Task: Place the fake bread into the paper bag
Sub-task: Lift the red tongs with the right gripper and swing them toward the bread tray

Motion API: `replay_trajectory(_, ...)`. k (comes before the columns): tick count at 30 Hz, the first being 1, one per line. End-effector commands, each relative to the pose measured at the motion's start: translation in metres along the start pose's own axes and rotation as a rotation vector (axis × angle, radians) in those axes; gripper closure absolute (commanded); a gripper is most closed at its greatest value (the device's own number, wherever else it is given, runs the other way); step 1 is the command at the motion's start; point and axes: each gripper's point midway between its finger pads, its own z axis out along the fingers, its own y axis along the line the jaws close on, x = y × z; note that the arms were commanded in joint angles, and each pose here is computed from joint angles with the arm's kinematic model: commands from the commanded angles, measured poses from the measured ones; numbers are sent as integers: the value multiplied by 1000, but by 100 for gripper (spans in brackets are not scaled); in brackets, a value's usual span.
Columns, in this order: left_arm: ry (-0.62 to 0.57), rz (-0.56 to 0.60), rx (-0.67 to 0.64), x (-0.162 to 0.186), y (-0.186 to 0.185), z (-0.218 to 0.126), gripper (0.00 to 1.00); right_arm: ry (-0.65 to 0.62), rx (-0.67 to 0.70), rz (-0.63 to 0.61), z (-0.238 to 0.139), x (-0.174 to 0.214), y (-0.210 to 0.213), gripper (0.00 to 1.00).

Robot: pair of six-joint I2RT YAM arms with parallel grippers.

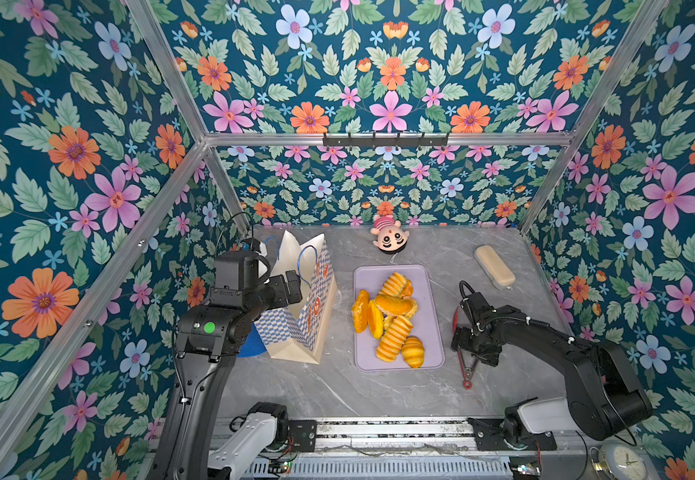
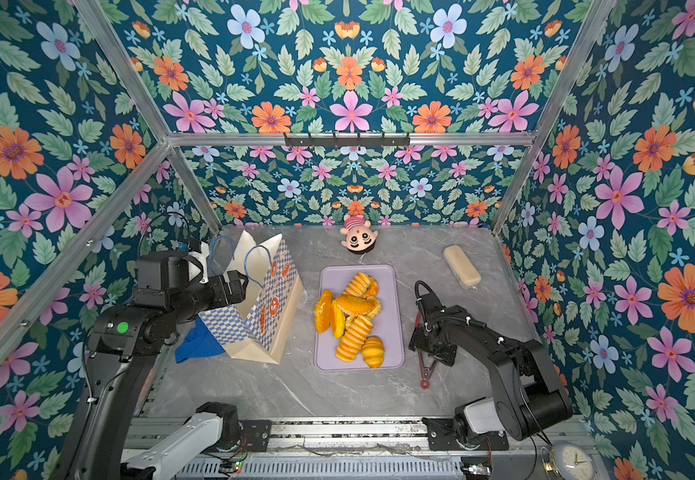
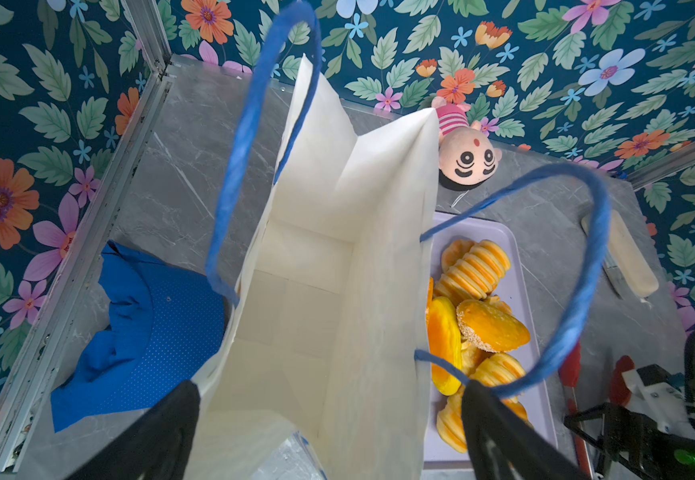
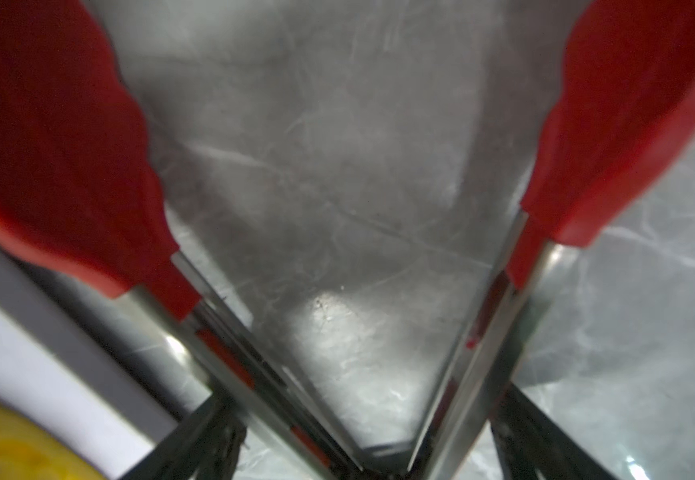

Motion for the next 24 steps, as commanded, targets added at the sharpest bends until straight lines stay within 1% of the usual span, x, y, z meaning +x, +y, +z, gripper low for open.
replay_trajectory(1,-31,9,1,-7,0,-3,0,24,-1,-9,5,3,1,17)
replay_trajectory(6,-40,13,-4,-9,0,-6,0,12,1,-2,2,4,-2,27)
replay_trajectory(11,-42,20,-6,-12,0,-7,0,-23,-6,-3,-10,4,-5,35)
replay_trajectory(16,-52,31,-13,-19,-1,-8,0,-82,-34,-17,-36,2,-6,41)
replay_trajectory(24,-50,42,-23,-24,-1,-6,0,-186,-110,-45,-87,-7,1,50)
